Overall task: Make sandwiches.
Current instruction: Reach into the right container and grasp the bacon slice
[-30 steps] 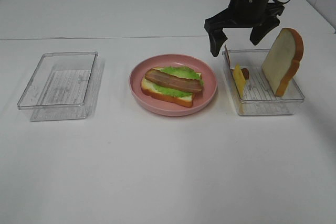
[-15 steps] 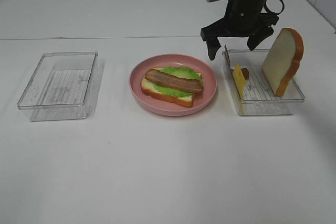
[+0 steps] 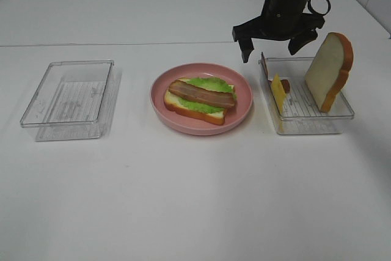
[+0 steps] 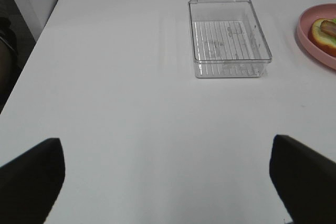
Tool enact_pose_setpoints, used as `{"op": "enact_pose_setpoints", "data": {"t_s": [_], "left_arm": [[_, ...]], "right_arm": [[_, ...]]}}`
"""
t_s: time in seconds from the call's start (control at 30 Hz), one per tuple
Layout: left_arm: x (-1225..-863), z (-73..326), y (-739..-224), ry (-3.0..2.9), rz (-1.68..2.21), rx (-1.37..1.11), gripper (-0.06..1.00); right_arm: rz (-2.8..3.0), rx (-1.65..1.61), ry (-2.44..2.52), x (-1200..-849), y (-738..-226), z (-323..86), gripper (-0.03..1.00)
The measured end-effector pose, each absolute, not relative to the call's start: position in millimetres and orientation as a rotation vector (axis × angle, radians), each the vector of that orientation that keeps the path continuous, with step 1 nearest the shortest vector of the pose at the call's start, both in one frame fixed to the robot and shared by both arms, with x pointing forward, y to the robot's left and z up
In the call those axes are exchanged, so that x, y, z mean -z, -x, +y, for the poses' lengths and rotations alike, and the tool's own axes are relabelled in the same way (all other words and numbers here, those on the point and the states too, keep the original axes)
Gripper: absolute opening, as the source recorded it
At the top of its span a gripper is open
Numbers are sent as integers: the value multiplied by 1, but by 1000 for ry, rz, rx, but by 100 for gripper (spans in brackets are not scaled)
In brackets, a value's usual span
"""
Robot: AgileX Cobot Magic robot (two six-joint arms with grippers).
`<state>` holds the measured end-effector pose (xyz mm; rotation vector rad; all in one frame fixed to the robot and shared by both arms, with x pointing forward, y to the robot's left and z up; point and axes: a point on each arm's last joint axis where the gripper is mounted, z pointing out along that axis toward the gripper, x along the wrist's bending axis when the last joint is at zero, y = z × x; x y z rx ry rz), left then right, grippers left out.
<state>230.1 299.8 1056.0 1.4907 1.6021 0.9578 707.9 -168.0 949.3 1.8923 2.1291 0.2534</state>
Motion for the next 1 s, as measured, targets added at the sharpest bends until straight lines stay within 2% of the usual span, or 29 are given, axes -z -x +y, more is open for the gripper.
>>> {"op": "enact_pose_setpoints", "data": {"t_s": [0.37, 0.43, 0.5, 0.63, 0.67, 0.7, 0.73, 0.77, 0.8, 0.83, 0.9, 0.93, 1.0], "left_arm": [[-1056, 300, -230, -1491, 1602, -958, 98], [-1056, 300, -230, -1491, 1602, -958, 98], [-1056, 300, -230, -1491, 1602, -958, 98], [-1056, 300, -230, -1491, 1602, -958, 98], [-1056, 300, -230, -1491, 1602, -958, 98], [-1056, 300, -230, -1491, 1602, -958, 98], [-1056, 300, -230, -1491, 1602, -958, 98], [-1056, 300, -230, -1491, 1602, -958, 98], [-1056, 300, -230, -1491, 1602, -958, 98], [-1056, 300, -230, -1491, 1602, -958, 98], [-1056, 300, -230, -1491, 1602, -958, 98], [-1056, 300, -230, -1491, 1602, -958, 98], [-1056, 300, -230, -1491, 1602, -958, 98]], "right_arm": [[2150, -219, -1916, -931, -709, -167, 95], [2150, -218, -1916, -931, -709, -167, 88], [2152, -214, -1917, -929, -709, -167, 86], [2154, -211, -1918, -927, -710, -166, 72], [2154, -211, -1918, -927, -710, -166, 72], [2153, -210, -1918, -927, -710, -167, 63], [2153, -210, -1918, -927, -710, -167, 63], [2149, -210, -1921, -927, -710, -167, 57], [2147, -211, -1924, -927, -710, -167, 45], [2147, -211, -1924, -927, -710, -167, 45], [2148, -206, -1925, -926, -710, -167, 29], [2148, -206, -1925, -926, -710, -167, 29], [2153, -198, -1925, -922, -710, -167, 18]]}}
